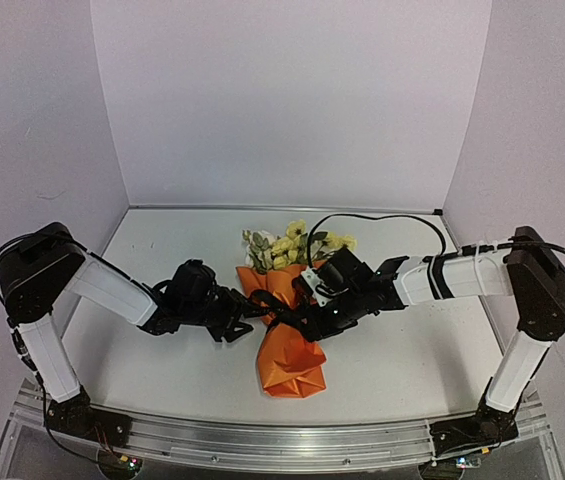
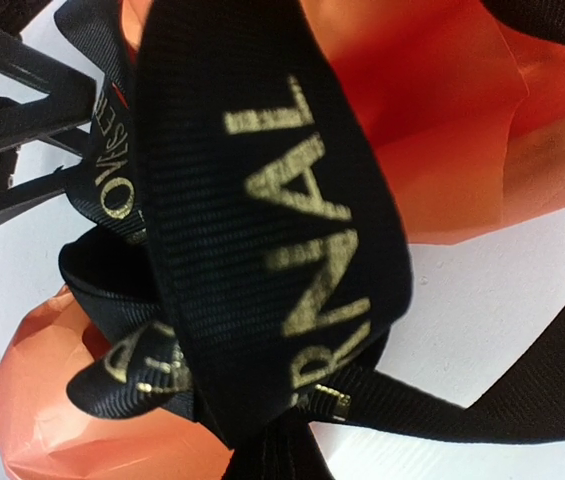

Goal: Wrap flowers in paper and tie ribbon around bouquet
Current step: Cross the half-tied ribbon over the folded bouquet.

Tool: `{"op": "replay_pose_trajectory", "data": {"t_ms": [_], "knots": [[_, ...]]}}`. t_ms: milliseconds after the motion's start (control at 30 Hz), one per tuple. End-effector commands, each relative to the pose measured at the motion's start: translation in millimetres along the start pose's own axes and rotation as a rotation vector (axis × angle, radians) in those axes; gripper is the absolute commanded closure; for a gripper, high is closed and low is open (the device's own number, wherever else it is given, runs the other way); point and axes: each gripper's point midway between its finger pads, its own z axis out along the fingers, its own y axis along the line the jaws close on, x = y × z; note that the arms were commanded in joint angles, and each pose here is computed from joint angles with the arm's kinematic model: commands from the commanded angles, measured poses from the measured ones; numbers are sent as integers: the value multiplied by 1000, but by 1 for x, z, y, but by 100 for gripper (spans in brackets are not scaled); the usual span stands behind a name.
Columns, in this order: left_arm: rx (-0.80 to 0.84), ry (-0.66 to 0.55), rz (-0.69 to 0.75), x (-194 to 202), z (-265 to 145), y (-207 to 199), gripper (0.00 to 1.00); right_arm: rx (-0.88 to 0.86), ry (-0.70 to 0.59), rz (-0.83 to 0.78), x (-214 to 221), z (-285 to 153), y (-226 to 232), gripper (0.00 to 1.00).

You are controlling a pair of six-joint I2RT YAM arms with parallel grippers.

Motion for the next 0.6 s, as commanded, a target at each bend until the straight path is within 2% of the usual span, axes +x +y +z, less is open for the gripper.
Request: {"op": "replay_pose_trajectory", "data": {"t_ms": [0, 133, 300, 500, 567], "knots": [[133, -24, 1, -5, 6, -39, 47, 12, -10, -16, -2, -7, -1, 100], [143, -49, 20, -11, 9, -42, 54, 17, -6, -18, 1, -8, -3, 100], [163, -51, 38, -11, 7, -44, 76, 27, -6, -25, 3, -10, -5, 100], [134, -73, 94, -12, -3, -44, 97, 54, 0, -31, 5, -16, -9, 100], [123, -83, 122, -14, -9, -45, 100, 75, 3, -34, 6, -21, -13, 100]]}}
